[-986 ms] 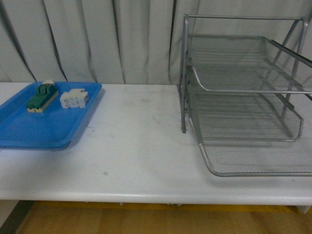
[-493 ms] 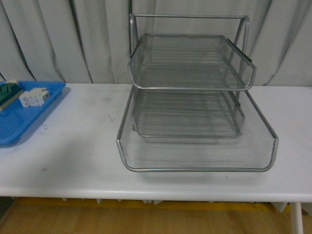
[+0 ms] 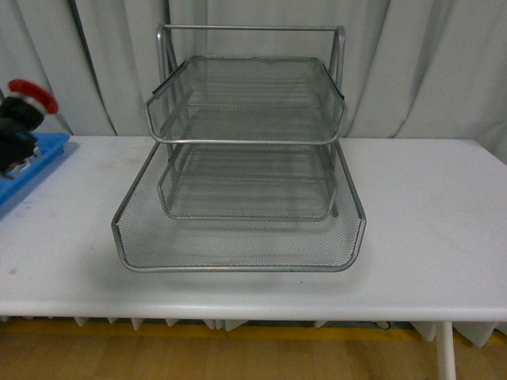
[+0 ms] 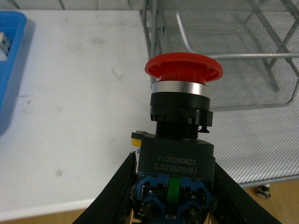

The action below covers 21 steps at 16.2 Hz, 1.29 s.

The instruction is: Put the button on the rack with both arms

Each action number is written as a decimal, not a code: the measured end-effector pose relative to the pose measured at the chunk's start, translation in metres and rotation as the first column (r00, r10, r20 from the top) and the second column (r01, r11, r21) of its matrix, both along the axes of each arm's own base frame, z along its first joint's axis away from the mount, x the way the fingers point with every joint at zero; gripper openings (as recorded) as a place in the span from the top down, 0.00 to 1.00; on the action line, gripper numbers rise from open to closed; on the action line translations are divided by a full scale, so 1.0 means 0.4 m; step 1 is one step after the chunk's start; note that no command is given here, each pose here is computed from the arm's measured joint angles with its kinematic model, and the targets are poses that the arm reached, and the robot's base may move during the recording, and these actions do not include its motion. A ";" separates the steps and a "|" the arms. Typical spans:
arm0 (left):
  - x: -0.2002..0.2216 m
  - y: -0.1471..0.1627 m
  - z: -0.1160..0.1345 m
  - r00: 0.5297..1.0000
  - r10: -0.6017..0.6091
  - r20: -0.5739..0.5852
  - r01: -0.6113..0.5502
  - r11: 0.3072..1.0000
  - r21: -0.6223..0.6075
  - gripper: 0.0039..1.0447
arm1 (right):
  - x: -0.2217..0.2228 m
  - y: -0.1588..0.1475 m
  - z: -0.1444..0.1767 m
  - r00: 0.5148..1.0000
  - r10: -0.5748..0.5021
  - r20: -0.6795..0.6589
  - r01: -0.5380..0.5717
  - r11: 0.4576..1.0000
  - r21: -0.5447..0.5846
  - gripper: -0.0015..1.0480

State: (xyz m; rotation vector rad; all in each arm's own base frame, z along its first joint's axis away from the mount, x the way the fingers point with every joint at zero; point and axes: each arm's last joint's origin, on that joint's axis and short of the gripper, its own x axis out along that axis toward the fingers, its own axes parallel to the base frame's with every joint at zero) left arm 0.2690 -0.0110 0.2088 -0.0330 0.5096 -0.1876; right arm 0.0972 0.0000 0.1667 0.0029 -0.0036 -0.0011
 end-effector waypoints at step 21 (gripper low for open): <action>0.305 -0.435 -0.154 0.934 -0.244 -0.261 0.276 0.956 0.097 0.66 | 0.000 0.000 0.000 1.000 0.000 0.000 0.000 1.000 0.000 0.06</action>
